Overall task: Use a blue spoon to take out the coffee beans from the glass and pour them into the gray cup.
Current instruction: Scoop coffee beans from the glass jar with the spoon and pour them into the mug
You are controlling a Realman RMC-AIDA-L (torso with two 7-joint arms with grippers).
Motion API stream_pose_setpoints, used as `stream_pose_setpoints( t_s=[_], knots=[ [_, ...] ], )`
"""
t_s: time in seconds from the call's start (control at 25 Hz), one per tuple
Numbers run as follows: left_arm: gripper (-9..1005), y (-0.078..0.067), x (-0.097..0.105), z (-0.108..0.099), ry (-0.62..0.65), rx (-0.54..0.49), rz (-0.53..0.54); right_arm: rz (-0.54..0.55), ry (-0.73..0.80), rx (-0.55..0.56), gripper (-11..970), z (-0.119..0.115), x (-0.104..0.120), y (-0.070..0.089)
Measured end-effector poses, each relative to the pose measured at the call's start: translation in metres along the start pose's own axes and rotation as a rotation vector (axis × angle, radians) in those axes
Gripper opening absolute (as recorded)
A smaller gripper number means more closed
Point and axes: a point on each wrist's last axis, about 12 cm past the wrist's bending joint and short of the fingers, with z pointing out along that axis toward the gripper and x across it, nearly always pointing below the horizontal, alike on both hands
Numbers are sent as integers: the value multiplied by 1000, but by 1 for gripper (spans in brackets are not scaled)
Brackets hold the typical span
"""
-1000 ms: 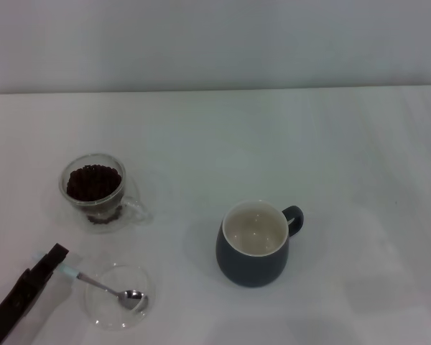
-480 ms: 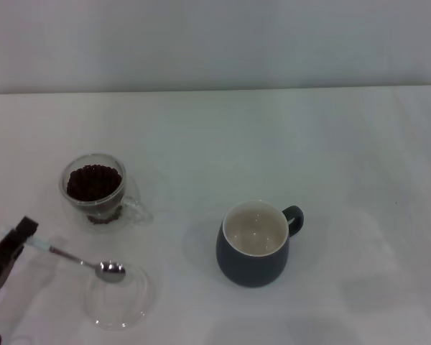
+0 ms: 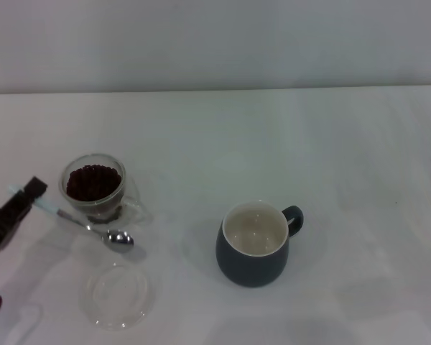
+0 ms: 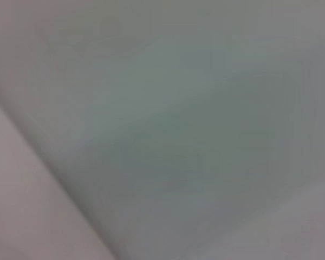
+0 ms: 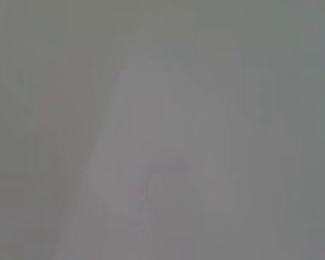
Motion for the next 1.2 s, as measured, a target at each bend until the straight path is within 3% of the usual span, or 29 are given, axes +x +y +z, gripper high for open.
stream_pose_setpoints(
  t_s=[0.4, 0.64, 0.92, 1.2],
  knots=[
    [133, -9, -45, 20, 33, 72, 120, 3, -54, -44, 395, -3, -6, 5],
    [133, -16, -82, 32, 55, 93, 157, 5, -59, -78, 394, -5, -7, 9],
    [132, -13, -116, 46, 108, -3, 208, 13, -65, -104, 394, -7, -8, 12],
    [131, -23, -138, 73, 189, -23, 285, 22, -74, -119, 395, -10, -9, 15]
  ],
)
